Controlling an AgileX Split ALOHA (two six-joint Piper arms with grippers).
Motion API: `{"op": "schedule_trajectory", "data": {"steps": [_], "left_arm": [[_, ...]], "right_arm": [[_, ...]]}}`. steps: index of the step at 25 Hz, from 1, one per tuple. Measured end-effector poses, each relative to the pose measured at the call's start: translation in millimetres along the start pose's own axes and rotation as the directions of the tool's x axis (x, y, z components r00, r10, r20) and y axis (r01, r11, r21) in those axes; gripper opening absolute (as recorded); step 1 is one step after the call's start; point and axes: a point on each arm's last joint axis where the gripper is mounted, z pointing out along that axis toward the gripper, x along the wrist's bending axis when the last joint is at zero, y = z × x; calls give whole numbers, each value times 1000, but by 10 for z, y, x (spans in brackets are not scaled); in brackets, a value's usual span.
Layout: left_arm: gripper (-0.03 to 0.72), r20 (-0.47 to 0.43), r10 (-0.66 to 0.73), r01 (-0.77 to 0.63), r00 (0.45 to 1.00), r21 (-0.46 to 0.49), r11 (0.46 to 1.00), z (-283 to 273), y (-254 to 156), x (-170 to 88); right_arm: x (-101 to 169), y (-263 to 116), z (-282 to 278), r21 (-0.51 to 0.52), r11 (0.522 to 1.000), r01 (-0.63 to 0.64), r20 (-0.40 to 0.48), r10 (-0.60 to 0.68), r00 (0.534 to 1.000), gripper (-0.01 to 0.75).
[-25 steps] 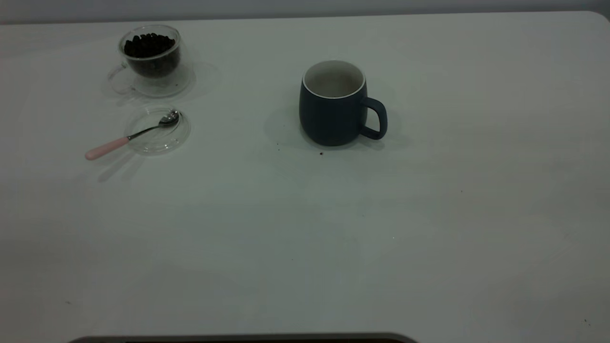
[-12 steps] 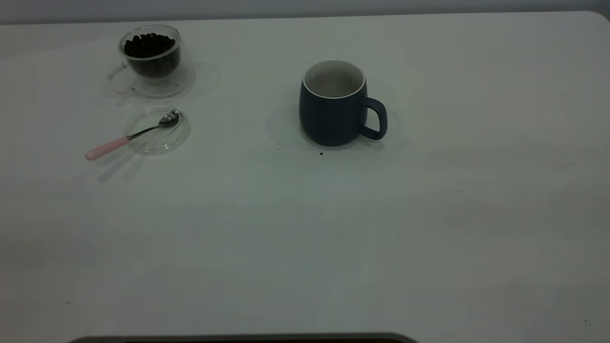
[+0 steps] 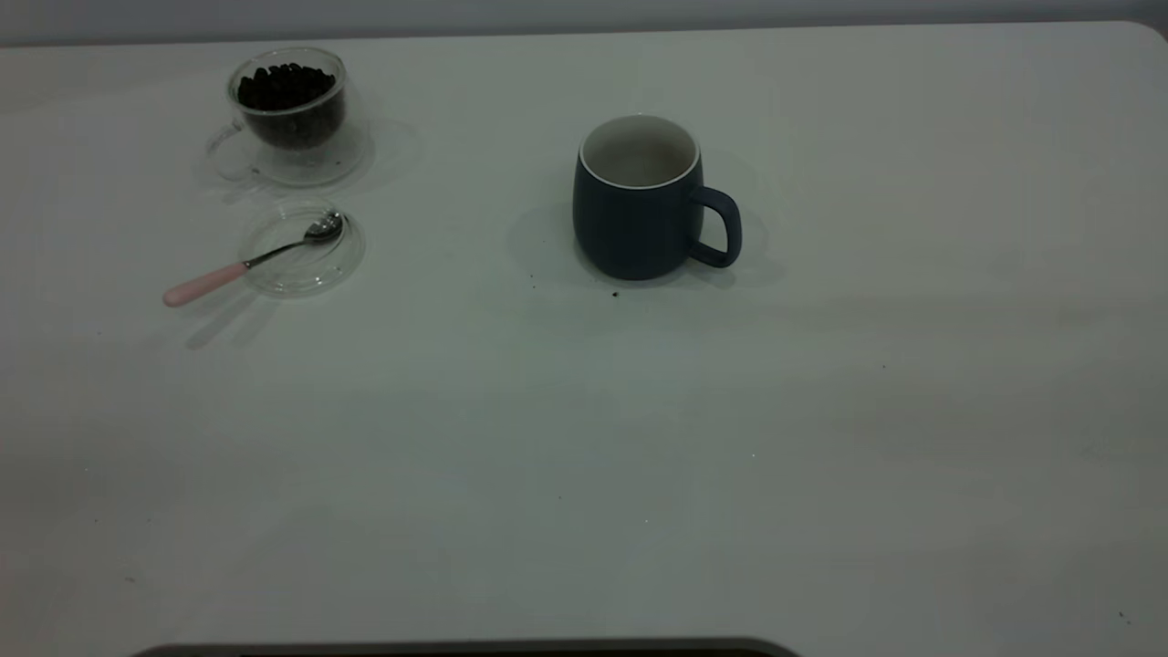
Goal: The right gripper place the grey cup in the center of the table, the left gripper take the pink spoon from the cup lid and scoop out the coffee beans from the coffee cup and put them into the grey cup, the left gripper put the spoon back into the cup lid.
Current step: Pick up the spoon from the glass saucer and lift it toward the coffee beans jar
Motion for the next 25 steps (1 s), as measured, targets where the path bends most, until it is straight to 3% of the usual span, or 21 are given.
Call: {"op": "schedule_trajectory", "data": {"steps": [25], "left_arm": [[425,0,4,-4,1000,0,1000,0,0,0]], "right_arm": [[1,-60,-6,-12,1000,-16,28,16,999,590]]}}
